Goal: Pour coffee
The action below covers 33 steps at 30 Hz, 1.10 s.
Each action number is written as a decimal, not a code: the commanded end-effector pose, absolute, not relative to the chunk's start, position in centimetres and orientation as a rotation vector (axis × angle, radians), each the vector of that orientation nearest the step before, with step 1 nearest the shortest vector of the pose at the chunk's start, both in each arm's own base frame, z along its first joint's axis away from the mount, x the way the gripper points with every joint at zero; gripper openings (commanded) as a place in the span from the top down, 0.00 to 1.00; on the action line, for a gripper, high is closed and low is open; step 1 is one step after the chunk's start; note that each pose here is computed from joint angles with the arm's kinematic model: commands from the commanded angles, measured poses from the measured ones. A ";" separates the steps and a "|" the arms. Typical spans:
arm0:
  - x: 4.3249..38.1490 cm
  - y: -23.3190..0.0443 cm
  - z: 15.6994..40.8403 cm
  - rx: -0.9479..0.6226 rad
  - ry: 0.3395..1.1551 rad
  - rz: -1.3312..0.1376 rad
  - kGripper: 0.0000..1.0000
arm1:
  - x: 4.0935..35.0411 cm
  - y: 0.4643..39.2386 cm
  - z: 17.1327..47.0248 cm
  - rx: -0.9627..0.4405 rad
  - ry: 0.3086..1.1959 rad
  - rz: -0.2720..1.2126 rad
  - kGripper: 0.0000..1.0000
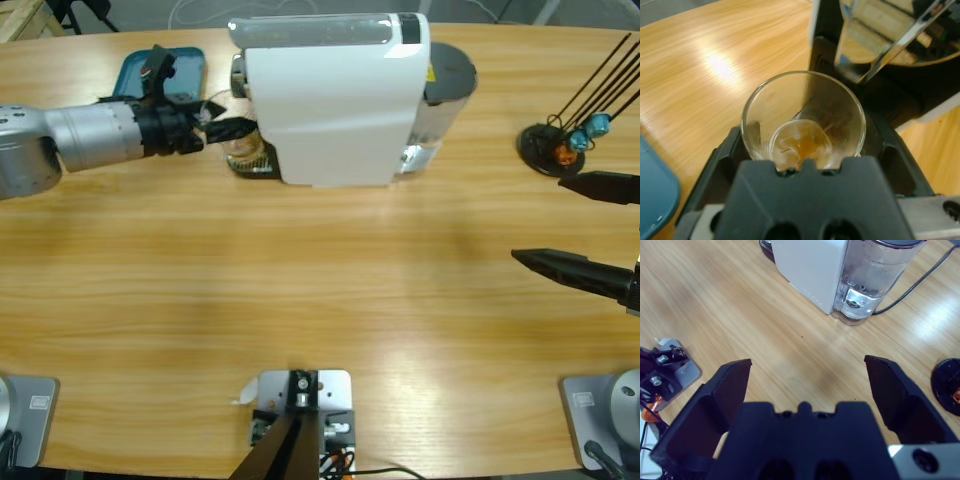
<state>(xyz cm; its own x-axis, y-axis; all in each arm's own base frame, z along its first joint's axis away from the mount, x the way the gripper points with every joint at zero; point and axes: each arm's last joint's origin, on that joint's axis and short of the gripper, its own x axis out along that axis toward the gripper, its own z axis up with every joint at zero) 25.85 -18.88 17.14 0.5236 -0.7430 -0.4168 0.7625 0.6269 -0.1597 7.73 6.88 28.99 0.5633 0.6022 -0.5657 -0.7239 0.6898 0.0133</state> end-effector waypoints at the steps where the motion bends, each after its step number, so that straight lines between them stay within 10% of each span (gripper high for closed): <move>1: 24.1 -14.1 17.5 0.061 0.495 -0.676 0.42 | 7.4 6.8 28.1 -0.254 0.607 0.811 0.00; 16: 27.7 -6.8 21.0 0.009 0.349 -0.327 0.42 | 7.5 6.9 28.1 -0.253 0.607 0.812 0.00; 33: 34.6 -9.8 16.1 -0.014 0.436 -0.405 0.42 | 7.4 6.9 28.2 -0.252 0.604 0.814 0.00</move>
